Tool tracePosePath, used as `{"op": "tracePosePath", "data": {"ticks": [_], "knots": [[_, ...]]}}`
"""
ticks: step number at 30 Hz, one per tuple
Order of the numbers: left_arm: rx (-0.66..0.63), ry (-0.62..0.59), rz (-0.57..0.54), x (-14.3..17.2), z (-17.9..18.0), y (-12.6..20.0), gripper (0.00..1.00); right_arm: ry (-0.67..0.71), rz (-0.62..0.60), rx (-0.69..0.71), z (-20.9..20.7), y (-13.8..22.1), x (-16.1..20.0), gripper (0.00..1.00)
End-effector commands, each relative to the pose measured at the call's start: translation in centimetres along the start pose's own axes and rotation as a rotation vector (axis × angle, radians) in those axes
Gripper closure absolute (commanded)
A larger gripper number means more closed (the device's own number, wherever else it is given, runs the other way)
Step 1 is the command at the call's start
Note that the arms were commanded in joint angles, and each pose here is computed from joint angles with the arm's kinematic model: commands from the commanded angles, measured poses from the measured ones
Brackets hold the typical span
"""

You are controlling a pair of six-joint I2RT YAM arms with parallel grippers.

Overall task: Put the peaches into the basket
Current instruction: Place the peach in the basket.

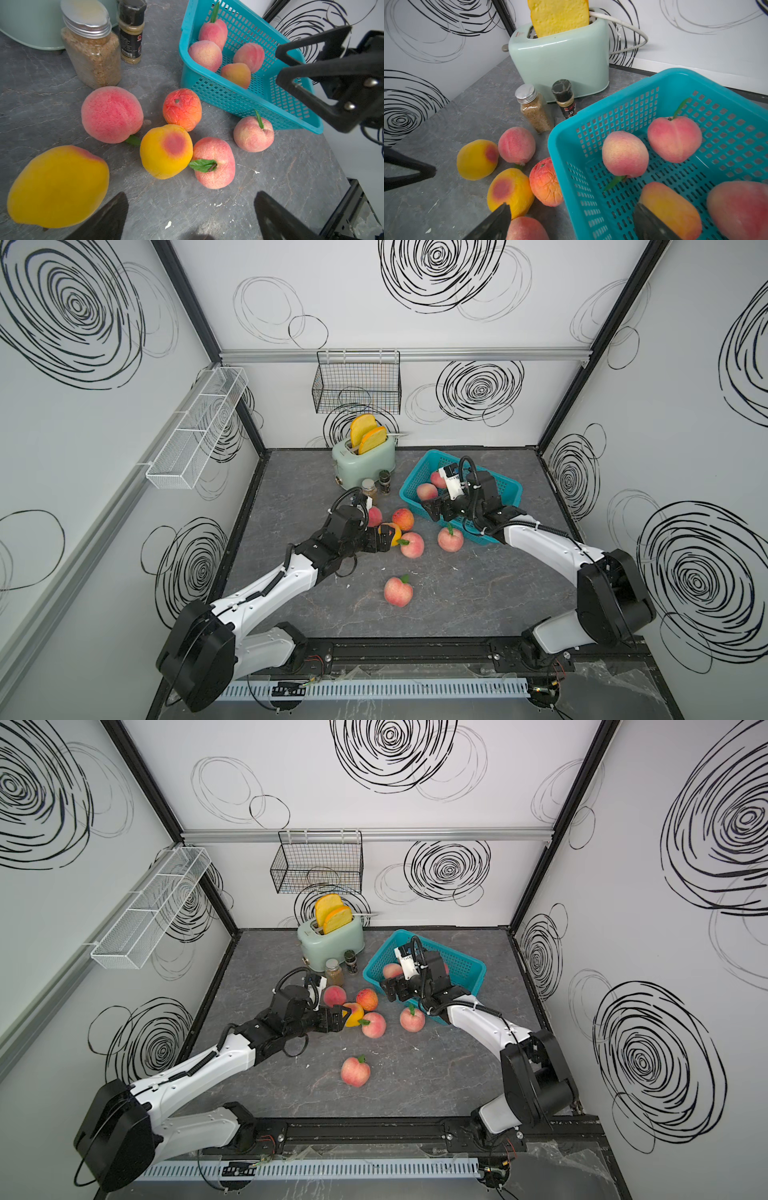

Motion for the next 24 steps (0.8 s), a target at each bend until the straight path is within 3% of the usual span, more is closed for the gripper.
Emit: {"op": "tracePosePath", "data": {"ticks": [1, 10, 24], "knots": [[-0.072, 0.022, -0.001, -0.2, 1.7, -0.4, 0.02, 0.014, -0.034, -0.050, 1.5, 0.6, -0.3, 0.04], [-0.181, 0.034, 0.013, -1.7, 4.2, -1.0, 0.02, 0.042, -0.052, -0.171, 4.7, 1.7, 1.7, 0.04], [-0.336, 0.052, 0.058, -2.7, 8.9, -2.7, 0.02, 0.071, -0.081, -0.195, 6.4, 2.8, 1.0, 0.03]]}}
Point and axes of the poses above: each gripper's point midway between its finger pads, its own y axis back along the fingers, its own z axis along the line the jaws close on, x = y × z, the point moved 2 cm from there along y, back along the fingers, and after that the axes turned 9 degrees about y, right-handed, at the moved point
